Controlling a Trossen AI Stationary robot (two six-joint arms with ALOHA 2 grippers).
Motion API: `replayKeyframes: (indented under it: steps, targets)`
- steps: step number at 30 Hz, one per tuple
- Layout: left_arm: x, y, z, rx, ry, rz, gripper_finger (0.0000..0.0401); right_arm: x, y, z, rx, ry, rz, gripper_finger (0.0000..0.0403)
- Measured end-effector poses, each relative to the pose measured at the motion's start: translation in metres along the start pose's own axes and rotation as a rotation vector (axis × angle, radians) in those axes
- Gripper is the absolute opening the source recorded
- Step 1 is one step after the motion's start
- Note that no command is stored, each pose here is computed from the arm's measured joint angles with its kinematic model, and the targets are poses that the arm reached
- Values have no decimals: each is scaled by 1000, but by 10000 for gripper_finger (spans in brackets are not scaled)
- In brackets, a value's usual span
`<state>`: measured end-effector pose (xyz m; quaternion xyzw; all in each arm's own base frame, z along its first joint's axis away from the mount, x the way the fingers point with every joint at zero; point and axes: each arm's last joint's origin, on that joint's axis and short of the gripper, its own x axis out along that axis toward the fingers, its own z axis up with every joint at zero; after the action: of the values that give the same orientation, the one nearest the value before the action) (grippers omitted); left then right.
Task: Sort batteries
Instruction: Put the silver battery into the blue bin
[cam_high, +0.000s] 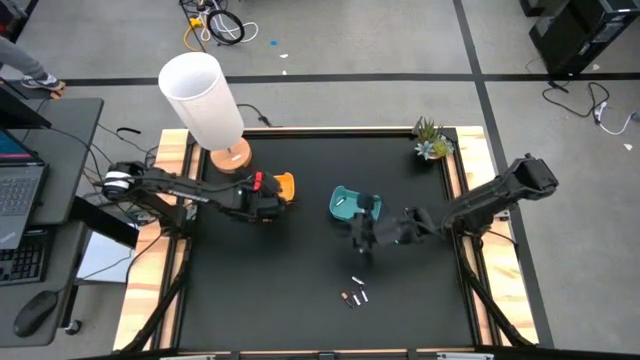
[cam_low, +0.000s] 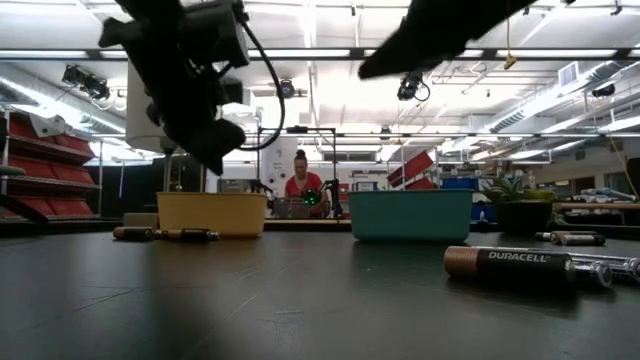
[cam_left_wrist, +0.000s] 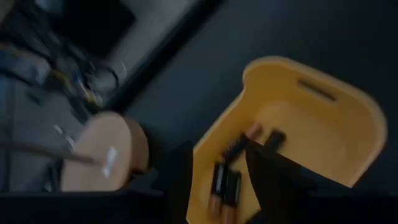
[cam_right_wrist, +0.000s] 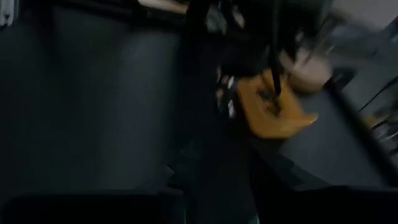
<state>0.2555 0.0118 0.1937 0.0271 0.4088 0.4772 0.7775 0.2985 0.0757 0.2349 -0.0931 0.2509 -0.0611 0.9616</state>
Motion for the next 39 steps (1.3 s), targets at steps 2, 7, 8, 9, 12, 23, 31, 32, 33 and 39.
replayKeyframes:
  steps: [2,7,8,9,12,23,31,32,33,39]
  targets:
    - [-6,-5,1,14,-68,9,166,5,-9,-5,26,45,37,107]
    - [-22,-22,5,71,-173,-78,167,9,-19,-15,70,151,150,100]
    - [-25,-25,5,95,-186,-105,167,8,-16,-16,70,165,178,99]
    - [-28,-28,5,126,-194,-139,167,6,-12,-17,74,175,193,99]
    - [-39,-38,3,219,-213,-270,167,0,1,-22,75,226,151,99]
    - [-65,-59,8,266,-402,-396,167,-25,59,-39,275,274,26,106]
    - [-48,-63,18,435,-452,-323,168,11,102,-64,369,280,138,141]
    - [-46,-62,19,445,-451,-317,168,12,106,-67,379,286,140,144]
    - [-44,-61,19,450,-454,-312,168,13,108,-69,394,294,137,146]
    - [-28,-57,23,475,-476,-357,168,12,111,-78,437,308,51,146]
